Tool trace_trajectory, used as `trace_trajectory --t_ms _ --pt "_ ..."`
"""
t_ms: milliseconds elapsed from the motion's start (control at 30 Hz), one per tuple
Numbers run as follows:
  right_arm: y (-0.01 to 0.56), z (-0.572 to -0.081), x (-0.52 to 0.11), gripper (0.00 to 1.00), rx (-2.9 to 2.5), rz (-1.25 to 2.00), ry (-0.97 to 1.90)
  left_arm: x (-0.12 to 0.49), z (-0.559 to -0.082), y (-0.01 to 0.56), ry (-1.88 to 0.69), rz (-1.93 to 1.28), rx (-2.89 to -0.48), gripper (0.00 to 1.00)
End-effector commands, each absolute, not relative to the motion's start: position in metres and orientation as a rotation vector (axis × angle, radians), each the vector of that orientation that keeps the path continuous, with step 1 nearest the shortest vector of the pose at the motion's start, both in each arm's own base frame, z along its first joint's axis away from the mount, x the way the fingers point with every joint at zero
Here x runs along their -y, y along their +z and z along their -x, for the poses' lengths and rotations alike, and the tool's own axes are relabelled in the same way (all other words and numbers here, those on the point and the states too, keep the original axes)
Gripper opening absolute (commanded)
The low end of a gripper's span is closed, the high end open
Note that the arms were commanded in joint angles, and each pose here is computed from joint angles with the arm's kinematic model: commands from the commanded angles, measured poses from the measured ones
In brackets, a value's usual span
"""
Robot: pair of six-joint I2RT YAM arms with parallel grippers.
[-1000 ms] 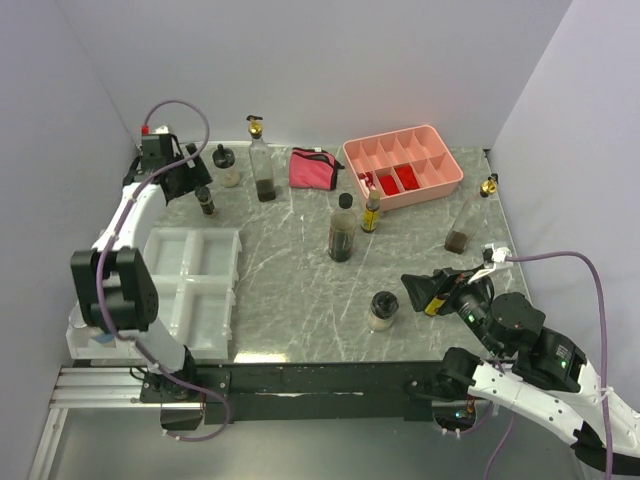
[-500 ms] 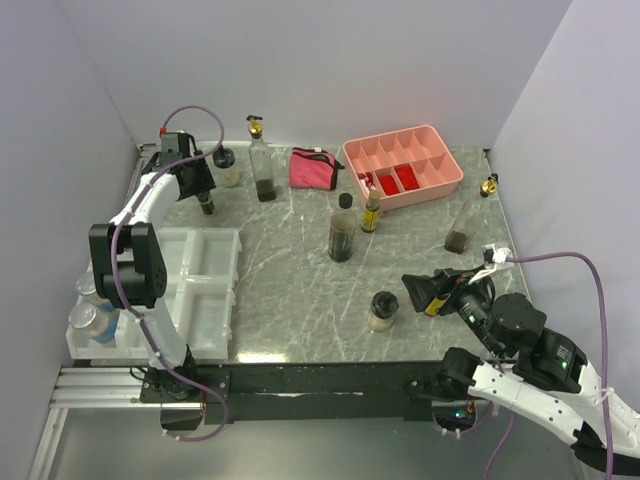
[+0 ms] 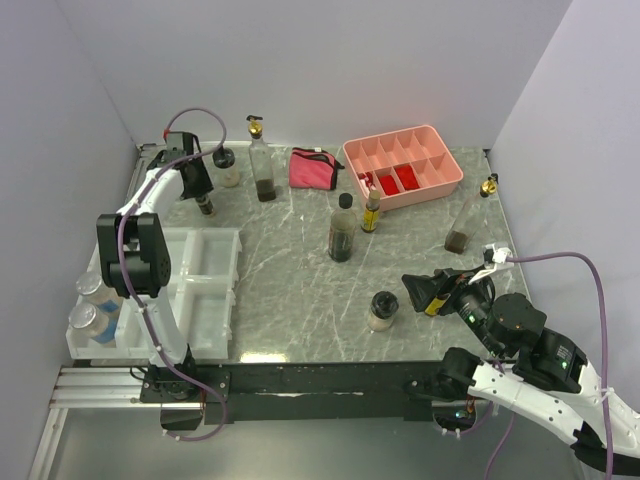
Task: Organize the condiment bottles
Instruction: Pick up the bottle from the center of the board.
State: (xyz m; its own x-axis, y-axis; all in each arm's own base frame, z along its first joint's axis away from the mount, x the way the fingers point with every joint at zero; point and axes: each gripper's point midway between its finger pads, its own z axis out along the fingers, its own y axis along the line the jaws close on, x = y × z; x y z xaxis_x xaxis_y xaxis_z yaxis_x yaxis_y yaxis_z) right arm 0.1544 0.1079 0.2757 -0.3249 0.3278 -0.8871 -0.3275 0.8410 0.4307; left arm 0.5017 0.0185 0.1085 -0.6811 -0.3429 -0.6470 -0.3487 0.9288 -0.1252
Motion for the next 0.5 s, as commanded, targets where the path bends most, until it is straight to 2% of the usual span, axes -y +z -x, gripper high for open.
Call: trace_trajectory --t_ms 0,33,267,467 --pt "0.288 -0.156 -0.104 1.00 -1.743 -0.029 0.668 -0.026 -0.500 0.136 0.053 0.548 -2.325 0.05" --pt "0.288 -0.156 -0.104 1.00 -1.743 -0.030 0.667 -0.028 -0.496 0.140 0.070 0.592 -2.322 0.01" --pt "0.287 -0.156 -0.102 1.00 -1.745 -0.030 0.656 -0.063 -0.467 0.189 0.260 0.926 -2.161 0.01" --pt "0.286 -0.156 -0.103 1.00 -1.746 -0.025 0.661 -0.075 -0.430 0.227 0.282 1.105 -2.029 0.01"
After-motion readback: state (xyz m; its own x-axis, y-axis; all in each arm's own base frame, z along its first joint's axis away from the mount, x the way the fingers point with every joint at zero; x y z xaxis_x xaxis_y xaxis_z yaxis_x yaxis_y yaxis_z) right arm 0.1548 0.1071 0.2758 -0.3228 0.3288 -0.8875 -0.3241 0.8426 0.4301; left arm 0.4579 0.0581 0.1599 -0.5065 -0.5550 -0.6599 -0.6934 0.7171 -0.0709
